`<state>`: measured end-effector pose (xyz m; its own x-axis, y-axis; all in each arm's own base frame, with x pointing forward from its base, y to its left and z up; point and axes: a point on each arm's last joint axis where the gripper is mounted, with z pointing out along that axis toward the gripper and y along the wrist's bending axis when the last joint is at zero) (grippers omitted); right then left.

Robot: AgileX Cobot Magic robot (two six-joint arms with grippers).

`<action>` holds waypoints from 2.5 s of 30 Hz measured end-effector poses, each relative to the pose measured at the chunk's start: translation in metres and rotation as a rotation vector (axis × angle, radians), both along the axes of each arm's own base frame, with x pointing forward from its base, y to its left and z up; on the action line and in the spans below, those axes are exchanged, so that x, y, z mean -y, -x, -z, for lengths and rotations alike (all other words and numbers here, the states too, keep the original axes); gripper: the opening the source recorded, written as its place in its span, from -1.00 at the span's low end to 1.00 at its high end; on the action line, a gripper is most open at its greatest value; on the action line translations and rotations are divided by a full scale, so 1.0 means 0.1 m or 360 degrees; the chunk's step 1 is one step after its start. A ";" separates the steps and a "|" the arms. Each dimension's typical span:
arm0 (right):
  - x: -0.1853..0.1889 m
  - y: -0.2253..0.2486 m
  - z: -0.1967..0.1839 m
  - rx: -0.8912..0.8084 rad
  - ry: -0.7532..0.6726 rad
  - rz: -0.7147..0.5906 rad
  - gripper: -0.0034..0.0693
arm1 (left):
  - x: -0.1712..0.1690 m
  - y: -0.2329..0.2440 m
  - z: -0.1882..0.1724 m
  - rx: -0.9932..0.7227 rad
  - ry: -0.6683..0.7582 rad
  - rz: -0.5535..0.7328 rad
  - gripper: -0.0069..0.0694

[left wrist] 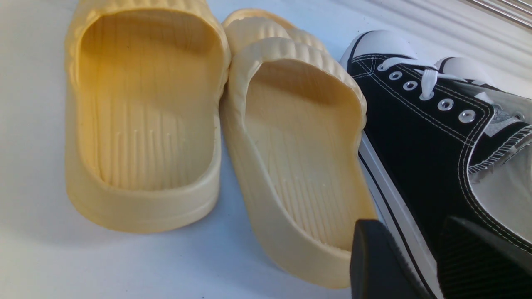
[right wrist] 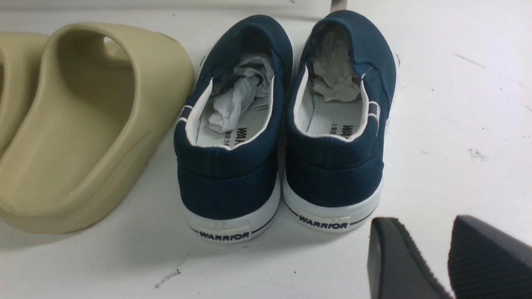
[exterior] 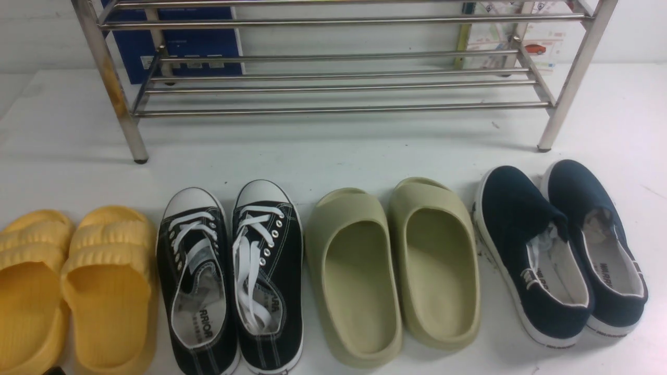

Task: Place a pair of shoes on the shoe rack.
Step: Use the left arm to grab the shoe closest to it

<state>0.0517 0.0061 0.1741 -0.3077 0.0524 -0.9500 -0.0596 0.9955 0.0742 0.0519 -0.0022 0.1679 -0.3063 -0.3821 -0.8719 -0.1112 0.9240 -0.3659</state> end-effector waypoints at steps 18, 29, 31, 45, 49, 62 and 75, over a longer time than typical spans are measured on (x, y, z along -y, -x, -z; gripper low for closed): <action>0.00 0.00 0.00 0.0000 0.0000 0.0000 -0.25 | 0.01 -0.05 -0.28 0.0460 0.1079 -0.0173 -0.20; 0.00 0.00 0.00 0.0000 0.0000 0.0000 -0.25 | 0.19 0.05 -1.17 0.0066 0.0740 0.0126 -0.85; 0.00 0.00 0.00 0.0000 0.0000 0.0000 -0.25 | 0.21 -0.04 -1.31 -0.0166 0.0616 0.0152 -0.85; 0.00 0.00 0.00 0.0000 0.0000 0.0000 -0.25 | 0.31 -1.55 -1.12 -0.1304 0.0166 0.0378 -0.85; 0.00 0.00 0.00 0.0000 0.0000 0.0000 -0.24 | 0.65 -1.60 -1.05 -0.1335 0.0073 0.0481 -0.85; 0.00 0.00 0.00 0.0000 0.0000 0.0000 -0.24 | 0.74 -1.70 -0.81 -0.1465 -0.0013 0.0185 -0.09; 0.00 0.00 0.00 0.0000 0.0000 0.0000 -0.24 | 0.84 -1.99 -0.05 -0.1710 -0.0069 0.0141 0.02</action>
<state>0.0517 0.0061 0.1741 -0.3077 0.0524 -0.9500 -0.0596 0.9955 0.0742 0.2504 -0.0863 0.1728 -0.9445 -0.2960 -0.1427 -0.2865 0.9544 -0.0834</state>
